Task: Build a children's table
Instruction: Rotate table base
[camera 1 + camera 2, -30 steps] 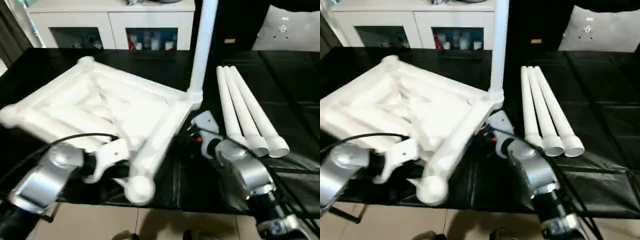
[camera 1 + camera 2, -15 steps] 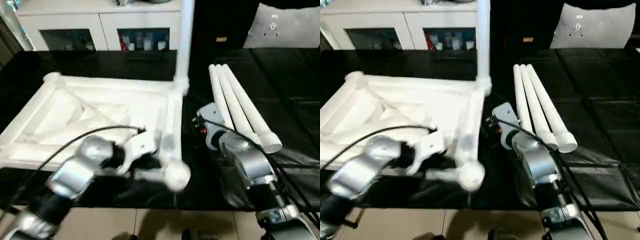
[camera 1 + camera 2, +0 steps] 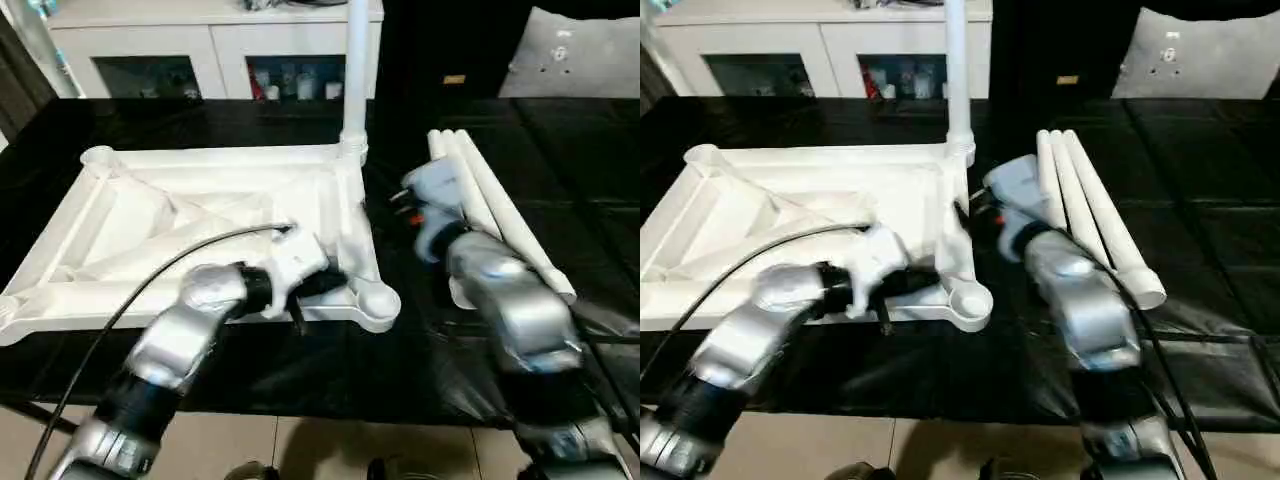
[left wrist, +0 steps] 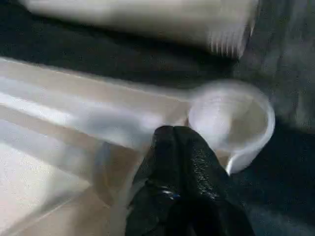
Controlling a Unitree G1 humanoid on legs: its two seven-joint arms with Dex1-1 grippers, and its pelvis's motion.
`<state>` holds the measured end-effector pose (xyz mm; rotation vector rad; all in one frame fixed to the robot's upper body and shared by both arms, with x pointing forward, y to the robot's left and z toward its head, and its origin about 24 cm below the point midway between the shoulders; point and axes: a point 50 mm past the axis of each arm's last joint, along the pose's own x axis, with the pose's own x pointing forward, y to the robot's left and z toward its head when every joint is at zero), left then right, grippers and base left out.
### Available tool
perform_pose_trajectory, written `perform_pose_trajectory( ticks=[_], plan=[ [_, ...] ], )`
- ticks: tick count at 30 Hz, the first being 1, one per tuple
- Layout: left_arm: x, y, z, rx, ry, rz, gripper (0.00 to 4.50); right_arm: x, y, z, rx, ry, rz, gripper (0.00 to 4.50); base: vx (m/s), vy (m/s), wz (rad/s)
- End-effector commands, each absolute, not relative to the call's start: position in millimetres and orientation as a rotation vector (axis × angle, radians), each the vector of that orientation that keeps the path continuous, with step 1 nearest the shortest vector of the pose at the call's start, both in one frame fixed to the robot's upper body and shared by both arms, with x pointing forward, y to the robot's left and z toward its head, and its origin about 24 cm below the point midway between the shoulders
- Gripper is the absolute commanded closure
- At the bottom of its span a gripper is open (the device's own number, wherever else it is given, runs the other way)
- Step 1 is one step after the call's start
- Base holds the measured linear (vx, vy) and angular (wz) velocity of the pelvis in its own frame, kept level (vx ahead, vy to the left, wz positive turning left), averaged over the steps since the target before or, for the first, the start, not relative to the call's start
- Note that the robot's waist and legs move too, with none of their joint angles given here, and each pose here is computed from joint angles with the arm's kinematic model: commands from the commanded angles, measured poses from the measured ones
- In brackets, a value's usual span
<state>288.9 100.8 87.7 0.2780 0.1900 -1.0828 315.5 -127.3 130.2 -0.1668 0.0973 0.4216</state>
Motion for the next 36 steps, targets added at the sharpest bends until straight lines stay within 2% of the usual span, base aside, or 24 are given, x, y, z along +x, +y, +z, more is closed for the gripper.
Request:
perform_pose_trajectory(
  ticks=[1,3,4,6,7,9,12,15,17,21,26,31,36],
  plan=[
    [285.4,105.9,97.2,0.199,0.146,-1.027,4.45,306.7,-128.6,130.7,-0.123,0.11,0.402,0.0,0.0,0.0,0.0],
    [282.3,110.8,96.3,0.168,0.146,-0.937,4.45,297.0,-127.8,128.4,-0.108,0.117,0.398,0.0,0.0,0.0,0.0],
    [282.7,116.8,96.5,0.145,0.114,-0.825,4.45,287.8,-126.8,125.0,-0.093,0.12,0.394,0.0,0.0,0.0,0.0],
    [283.6,120.9,97.3,0.11,0.088,-0.753,4.45,282.5,-126.1,123.4,-0.077,0.114,0.393,0.0,0.0,0.0,0.0],
    [286.6,132.3,94.9,0.083,0.094,-0.575,4.45,272.5,-124.2,118.6,-0.025,0.118,0.387,0.0,0.0,0.0,0.0],
    [288.6,144.4,92.9,0.055,0.093,-0.402,4.45,264.0,-123.2,113.5,0.043,0.128,0.371,0.0,0.0,0.0,0.0],
    [284.7,147.1,103.0,0.084,0.025,-0.29,4.45,257.0,-124.8,110.7,0.089,0.111,0.347,0.0,-0.005,0.013,-0.42],
    [281.7,147.8,105.3,0.078,0.012,-0.243,4.45,253.8,-127.0,110.6,0.104,0.103,0.348,0.0,-0.001,0.07,-0.23],
    [278.9,150.2,103.2,-0.046,0.018,-0.206,4.45,253.6,-133.3,108.4,0.121,0.116,0.329,0.0,-0.009,0.091,0.07],
    [275.4,155.6,97.4,-0.016,0.046,-0.143,4.45,254.5,-143.7,112.0,0.089,0.103,0.288,0.0,-0.011,0.039,0.05],
    [272.1,154.3,95.2,0.017,0.055,-0.093,4.45,253.8,-151.6,107.6,0.048,0.151,0.293,0.0,0.0,0.0,0.0],
    [267.3,152.9,94.7,0.006,0.065,-0.083,4.45,252.7,-150.9,104.0,0.06,0.176,0.283,0.0,0.007,-0.014,0.02],
    [263.8,160.5,94.4,0.073,0.064,-0.089,4.45,246.5,-142.5,96.6,0.032,0.222,0.322,0.0,0.034,-0.131,0.07]
  ],
)
